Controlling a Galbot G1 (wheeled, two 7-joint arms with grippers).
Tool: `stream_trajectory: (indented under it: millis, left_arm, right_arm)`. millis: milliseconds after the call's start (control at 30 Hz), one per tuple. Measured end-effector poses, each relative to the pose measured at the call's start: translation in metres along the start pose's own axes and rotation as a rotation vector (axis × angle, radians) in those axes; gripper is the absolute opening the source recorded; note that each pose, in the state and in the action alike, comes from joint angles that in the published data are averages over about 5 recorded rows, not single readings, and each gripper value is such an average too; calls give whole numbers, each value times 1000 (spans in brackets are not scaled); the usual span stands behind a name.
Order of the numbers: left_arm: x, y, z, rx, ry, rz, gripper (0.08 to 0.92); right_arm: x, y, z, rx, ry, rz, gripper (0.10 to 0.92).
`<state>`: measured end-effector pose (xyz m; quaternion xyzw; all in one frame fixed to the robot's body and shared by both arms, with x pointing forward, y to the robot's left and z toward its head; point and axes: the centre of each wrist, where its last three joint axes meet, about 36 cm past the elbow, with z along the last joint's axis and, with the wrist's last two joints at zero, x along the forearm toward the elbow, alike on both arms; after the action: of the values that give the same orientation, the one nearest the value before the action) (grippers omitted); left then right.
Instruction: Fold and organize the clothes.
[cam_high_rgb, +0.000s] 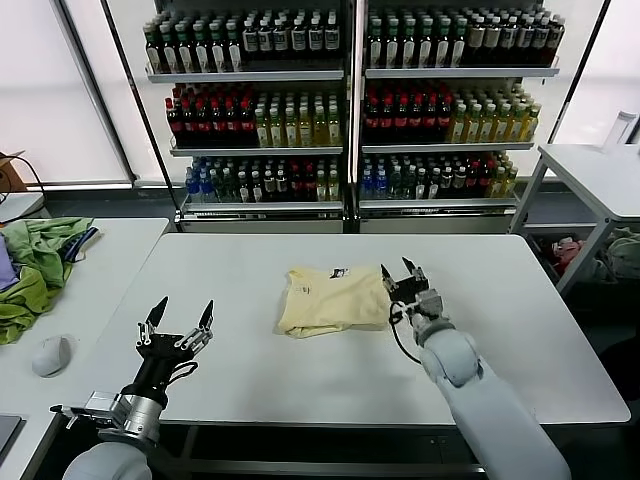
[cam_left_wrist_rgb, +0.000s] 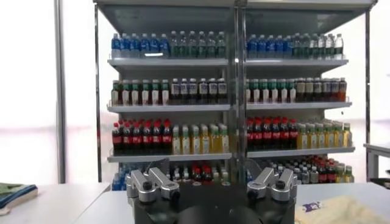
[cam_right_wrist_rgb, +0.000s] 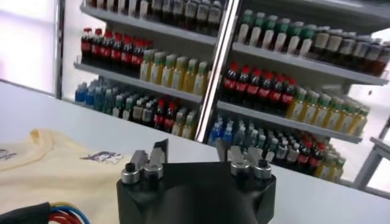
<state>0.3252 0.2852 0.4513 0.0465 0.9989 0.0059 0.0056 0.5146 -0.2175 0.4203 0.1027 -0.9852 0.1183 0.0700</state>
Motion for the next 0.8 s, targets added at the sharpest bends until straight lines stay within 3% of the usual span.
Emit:
stream_trajectory:
  millis: [267, 500, 800]
  left_arm:
    - [7, -10, -2, -3, -11, 14, 823]
    - [13, -17, -7, 6, -31, 24, 823]
    - [21, -26, -13, 19, -52, 32, 823]
  right_arm:
    - [87, 1, 17, -64, -64, 55, 806]
    - [148, 1, 24, -82, -89, 104, 823]
    - [186, 0, 12, -67, -130, 143, 823]
